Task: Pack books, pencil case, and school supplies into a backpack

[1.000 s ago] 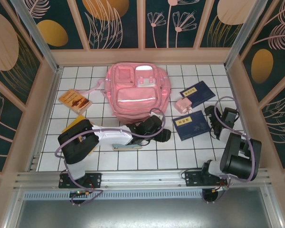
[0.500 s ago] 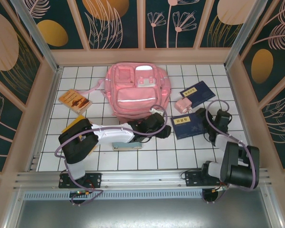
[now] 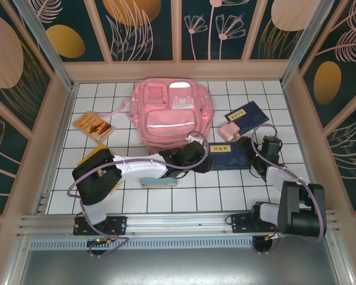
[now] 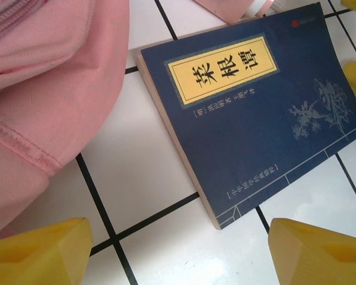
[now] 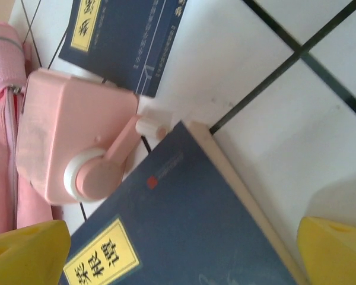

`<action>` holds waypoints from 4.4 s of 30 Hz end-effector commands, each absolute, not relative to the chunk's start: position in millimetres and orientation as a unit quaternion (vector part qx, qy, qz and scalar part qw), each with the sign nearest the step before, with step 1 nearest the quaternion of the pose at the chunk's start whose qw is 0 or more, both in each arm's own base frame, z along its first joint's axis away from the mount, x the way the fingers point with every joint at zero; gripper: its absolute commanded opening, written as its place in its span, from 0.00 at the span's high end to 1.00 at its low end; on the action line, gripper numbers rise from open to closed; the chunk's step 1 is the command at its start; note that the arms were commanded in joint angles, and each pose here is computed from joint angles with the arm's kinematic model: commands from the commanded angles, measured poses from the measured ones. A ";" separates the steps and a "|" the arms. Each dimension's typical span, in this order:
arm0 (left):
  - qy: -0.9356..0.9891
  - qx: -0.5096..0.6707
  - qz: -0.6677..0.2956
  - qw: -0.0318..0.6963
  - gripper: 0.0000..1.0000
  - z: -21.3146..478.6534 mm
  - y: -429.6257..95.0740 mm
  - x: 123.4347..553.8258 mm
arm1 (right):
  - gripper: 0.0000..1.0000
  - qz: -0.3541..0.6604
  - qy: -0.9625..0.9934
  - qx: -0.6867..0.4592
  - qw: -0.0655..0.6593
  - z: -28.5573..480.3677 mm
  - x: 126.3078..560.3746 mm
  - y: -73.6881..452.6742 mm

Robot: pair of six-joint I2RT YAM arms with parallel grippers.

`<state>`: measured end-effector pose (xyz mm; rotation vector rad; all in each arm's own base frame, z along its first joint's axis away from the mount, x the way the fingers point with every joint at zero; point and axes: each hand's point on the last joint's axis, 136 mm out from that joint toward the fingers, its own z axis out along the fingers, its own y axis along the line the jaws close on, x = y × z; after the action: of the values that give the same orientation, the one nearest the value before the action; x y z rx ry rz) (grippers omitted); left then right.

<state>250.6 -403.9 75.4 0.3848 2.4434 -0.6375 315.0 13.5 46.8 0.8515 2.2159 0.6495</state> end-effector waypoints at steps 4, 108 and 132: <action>0.913 0.124 -0.284 0.266 0.22 80.4 -413.5 251.4 | 0.01 0.249 0.876 0.307 0.276 16.5 307.4 29.0; 0.958 0.060 -0.223 0.169 0.52 4.8 -363.7 240.2 | 0.61 0.425 0.877 0.101 0.200 40.9 218.1 182.0; 0.953 0.058 -0.246 0.166 0.50 21.6 -364.2 234.7 | 0.90 0.350 0.908 0.114 0.201 16.3 219.5 165.5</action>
<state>256.1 -354.8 23.1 0.1209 2.6638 -0.6299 227.3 163.5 20.5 0.3466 2.5163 0.9608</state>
